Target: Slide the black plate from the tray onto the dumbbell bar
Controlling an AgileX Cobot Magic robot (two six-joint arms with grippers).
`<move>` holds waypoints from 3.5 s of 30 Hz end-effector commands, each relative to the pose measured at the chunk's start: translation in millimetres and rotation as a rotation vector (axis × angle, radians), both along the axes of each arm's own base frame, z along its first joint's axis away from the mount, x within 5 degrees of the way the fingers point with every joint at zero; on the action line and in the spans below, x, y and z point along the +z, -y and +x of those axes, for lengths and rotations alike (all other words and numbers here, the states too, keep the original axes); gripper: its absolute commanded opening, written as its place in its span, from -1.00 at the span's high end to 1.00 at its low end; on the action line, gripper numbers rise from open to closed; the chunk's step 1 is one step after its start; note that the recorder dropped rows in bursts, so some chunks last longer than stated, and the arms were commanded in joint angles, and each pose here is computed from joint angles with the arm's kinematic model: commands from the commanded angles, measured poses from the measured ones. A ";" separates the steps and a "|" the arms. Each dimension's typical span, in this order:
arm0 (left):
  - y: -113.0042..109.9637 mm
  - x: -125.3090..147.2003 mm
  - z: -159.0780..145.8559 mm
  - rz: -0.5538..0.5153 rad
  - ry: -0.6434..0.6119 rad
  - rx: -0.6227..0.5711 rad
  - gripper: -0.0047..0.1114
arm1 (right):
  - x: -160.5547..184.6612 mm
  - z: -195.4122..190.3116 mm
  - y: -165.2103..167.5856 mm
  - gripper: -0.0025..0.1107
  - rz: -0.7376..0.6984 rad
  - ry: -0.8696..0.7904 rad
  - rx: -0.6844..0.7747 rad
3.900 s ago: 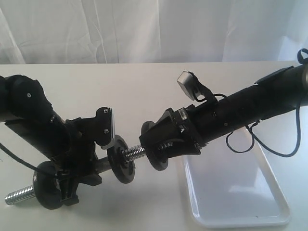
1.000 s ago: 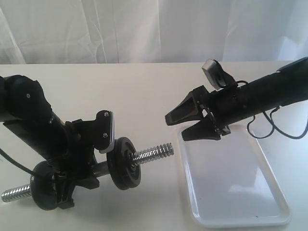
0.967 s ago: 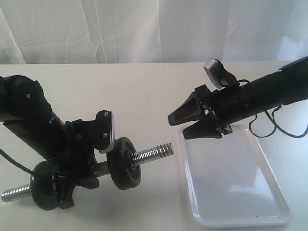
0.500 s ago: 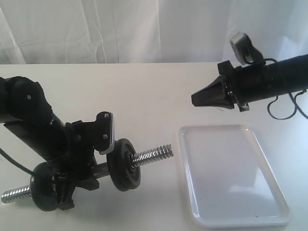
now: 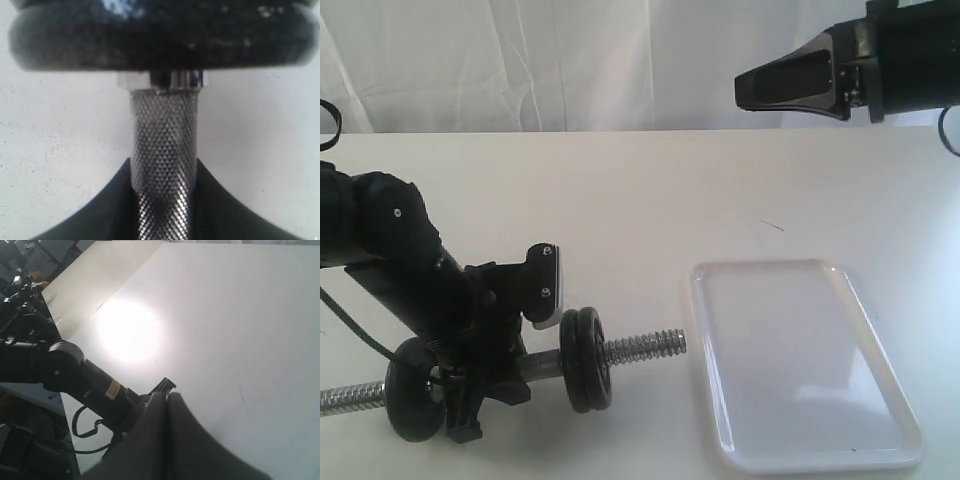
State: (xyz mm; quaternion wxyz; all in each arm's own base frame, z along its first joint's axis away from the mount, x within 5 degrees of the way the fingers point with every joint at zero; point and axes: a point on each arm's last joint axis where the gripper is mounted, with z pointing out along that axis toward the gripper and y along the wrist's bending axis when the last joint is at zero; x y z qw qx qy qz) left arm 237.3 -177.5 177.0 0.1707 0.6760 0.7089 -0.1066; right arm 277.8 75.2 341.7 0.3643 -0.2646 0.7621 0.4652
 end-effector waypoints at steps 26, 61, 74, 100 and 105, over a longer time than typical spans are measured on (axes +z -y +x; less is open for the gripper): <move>13.8 -4.8 6.6 -0.096 -0.066 0.083 0.92 | 14.7 -50.7 -2.4 0.96 0.057 0.117 0.004; 9.9 -15.4 3.8 -0.024 -0.139 0.100 -0.20 | 15.0 -50.7 -2.4 0.96 0.063 0.110 0.001; 10.2 -13.9 2.7 -0.029 -0.202 0.210 0.92 | 15.0 -50.7 -2.4 0.96 0.067 0.101 -0.001; 27.7 17.0 15.4 -0.195 -0.328 0.496 0.92 | 15.4 -50.6 -2.5 0.96 0.081 0.073 -0.010; 35.5 30.4 22.1 -0.266 -0.336 0.514 0.92 | 15.4 -50.6 -2.5 0.96 0.081 0.073 -0.010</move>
